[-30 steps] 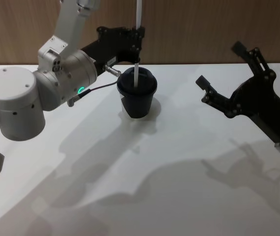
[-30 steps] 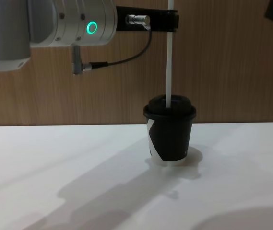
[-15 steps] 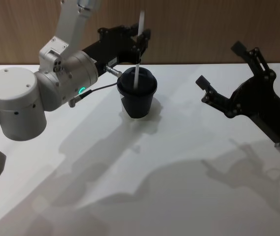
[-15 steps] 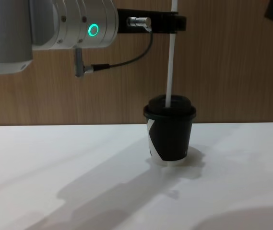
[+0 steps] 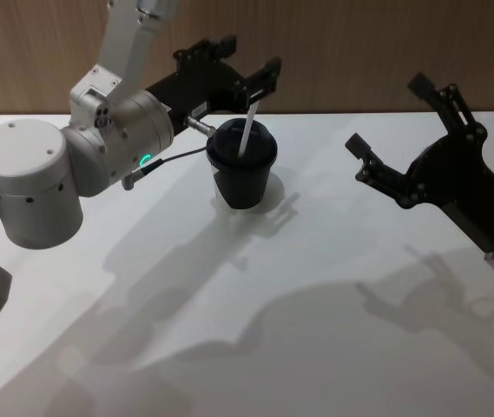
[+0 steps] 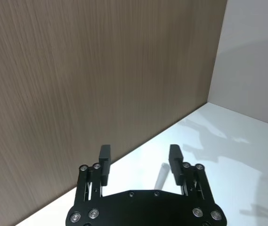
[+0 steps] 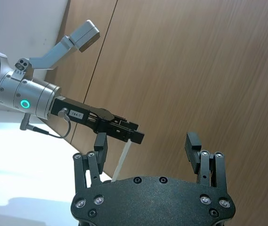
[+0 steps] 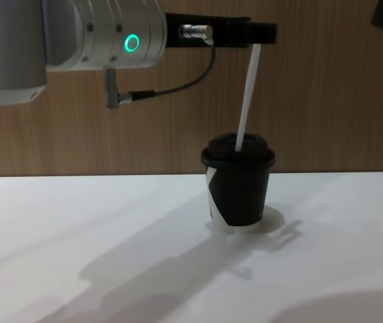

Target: Pick up the straw with one hand, pass it to the other hand, and insert it into the cup.

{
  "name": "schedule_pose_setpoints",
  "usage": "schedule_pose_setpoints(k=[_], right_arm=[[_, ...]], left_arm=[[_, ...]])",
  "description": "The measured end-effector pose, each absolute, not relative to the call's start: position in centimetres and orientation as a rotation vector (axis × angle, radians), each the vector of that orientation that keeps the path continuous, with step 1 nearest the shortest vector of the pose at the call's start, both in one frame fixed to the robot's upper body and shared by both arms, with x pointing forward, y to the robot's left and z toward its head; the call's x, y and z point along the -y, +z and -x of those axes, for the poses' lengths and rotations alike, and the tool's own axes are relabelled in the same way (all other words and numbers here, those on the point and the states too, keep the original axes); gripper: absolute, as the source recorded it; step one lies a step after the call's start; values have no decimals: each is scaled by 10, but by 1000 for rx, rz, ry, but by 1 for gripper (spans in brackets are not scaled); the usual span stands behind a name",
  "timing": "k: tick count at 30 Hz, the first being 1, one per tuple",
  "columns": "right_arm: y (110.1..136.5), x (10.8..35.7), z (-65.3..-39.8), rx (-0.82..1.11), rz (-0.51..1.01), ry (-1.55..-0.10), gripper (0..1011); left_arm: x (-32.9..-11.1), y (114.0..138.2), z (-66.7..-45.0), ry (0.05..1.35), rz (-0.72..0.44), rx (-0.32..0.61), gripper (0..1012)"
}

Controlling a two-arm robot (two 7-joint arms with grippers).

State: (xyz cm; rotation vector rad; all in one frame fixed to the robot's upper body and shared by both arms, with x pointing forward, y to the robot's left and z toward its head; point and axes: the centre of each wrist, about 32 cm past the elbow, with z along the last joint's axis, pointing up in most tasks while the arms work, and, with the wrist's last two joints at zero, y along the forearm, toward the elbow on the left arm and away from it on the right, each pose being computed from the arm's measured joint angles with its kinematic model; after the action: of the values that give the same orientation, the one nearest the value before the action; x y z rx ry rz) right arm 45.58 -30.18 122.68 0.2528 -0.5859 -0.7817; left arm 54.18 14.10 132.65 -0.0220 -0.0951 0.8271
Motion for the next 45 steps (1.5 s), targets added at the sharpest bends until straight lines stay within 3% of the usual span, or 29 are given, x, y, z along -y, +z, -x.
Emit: schedule_pose_setpoints(k=[10, 25, 45], right_arm=[[1229, 301, -456, 565, -250, -788, 1001], [1242, 290, -457, 394, -239, -853, 1001], [1257, 269, -465, 203, -263, -908, 1001]], left_arm=[[-142, 1324, -541, 810, 29, 95, 1000], [-154, 1304, -535, 690, 73, 82, 1003], [-165, 1289, -524, 666, 79, 51, 1003]])
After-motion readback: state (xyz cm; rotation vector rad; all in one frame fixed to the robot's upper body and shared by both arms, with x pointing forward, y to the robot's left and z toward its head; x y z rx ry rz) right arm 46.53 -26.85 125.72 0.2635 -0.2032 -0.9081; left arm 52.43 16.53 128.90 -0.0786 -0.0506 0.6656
